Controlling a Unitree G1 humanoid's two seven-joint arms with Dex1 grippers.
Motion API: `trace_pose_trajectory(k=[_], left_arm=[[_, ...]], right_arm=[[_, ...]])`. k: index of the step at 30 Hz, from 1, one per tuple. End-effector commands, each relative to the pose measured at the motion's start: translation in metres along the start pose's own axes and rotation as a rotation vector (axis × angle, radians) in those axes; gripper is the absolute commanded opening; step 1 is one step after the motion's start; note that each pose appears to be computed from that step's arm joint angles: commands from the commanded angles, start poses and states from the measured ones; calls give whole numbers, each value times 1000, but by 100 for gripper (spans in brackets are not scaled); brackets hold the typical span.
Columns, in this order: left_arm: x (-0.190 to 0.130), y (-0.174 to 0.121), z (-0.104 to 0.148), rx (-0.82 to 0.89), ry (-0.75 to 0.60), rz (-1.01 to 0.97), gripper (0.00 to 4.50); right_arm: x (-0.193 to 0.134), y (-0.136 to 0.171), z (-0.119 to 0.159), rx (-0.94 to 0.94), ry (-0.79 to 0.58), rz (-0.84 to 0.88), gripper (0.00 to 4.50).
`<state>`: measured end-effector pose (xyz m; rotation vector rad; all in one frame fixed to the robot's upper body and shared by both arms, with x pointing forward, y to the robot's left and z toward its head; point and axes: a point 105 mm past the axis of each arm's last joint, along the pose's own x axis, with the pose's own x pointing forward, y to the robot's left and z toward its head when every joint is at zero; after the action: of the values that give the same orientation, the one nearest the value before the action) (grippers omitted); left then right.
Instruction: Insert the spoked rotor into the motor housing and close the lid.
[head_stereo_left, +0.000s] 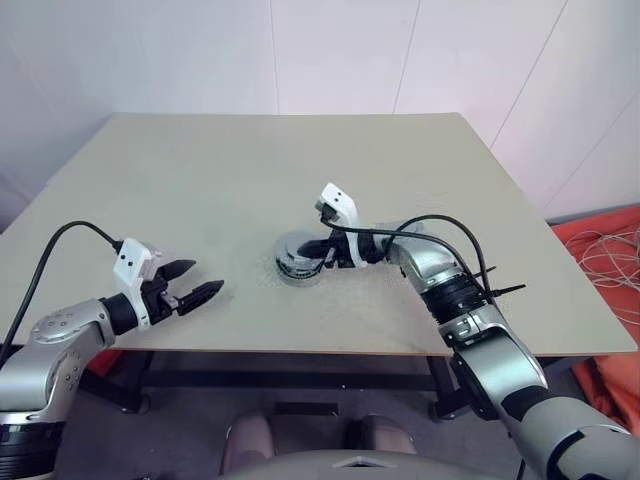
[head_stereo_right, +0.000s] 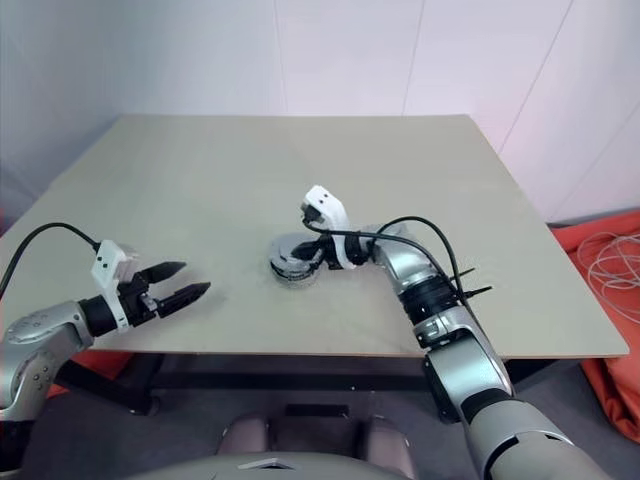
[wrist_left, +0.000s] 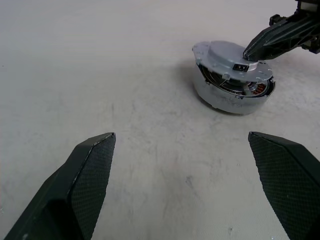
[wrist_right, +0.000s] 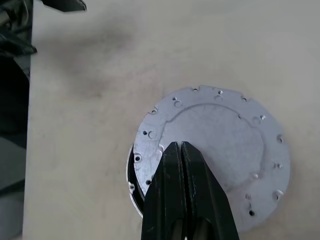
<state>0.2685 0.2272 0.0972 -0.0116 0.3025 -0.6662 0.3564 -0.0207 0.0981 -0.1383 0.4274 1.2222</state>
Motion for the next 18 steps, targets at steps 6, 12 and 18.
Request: trace_pose_trajectory(k=[6, 12, 18], left_arm=[[0, 0, 10, 41, -34, 2, 450], [0, 0, 9, 40, -35, 2, 450], [0, 2, 9, 39, -37, 8, 450]], right_arm=[[-17, -16, 43, -38, -230, -82, 92], [-13, -17, 26, 6, -173, -81, 298], [-4, -9, 14, 95, -178, -33, 447]])
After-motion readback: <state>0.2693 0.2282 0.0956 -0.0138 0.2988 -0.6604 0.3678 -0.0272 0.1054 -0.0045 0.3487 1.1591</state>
